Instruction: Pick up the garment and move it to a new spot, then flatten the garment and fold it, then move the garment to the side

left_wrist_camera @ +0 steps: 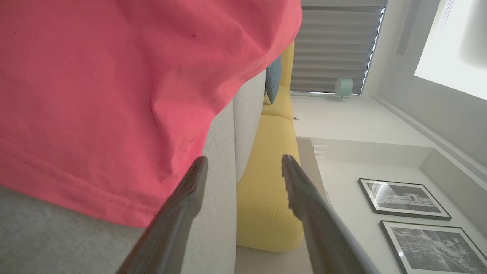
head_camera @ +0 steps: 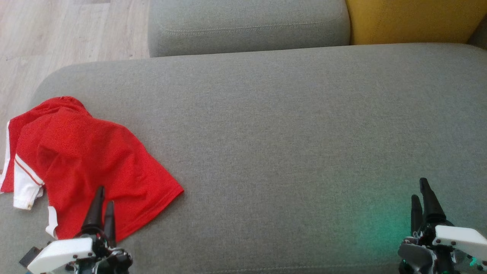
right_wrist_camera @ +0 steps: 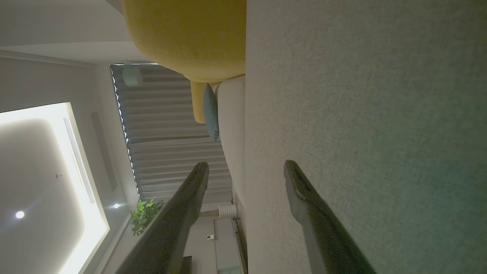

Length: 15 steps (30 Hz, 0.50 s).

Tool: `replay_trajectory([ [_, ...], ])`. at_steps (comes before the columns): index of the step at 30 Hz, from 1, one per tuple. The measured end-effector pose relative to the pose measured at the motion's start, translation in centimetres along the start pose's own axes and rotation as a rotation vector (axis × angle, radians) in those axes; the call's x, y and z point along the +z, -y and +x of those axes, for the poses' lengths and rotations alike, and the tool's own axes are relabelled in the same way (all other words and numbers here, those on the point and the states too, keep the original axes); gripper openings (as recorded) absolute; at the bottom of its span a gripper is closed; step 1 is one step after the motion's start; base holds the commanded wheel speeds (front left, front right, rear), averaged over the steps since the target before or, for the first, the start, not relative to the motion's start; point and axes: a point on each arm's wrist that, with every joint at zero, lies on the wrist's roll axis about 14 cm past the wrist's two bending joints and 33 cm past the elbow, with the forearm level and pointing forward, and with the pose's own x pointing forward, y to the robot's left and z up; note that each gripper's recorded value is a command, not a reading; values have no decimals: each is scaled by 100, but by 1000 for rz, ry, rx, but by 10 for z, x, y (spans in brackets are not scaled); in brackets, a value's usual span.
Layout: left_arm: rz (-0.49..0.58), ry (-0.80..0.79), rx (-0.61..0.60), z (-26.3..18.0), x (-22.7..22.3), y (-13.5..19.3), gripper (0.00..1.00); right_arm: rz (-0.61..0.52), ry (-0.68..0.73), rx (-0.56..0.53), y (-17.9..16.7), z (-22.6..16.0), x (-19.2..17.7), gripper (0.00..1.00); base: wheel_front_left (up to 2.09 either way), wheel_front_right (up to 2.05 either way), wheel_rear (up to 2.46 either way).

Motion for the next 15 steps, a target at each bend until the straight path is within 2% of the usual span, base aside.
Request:
replay_trajectory([
  [9,47,26,-17,1,6,6,100,-78,12,7,-3,1,1,100,0,0,0],
  [15,90,71,-31,0,17,12,100,-195,22,41,-16,4,2,100,0,0,0],
])
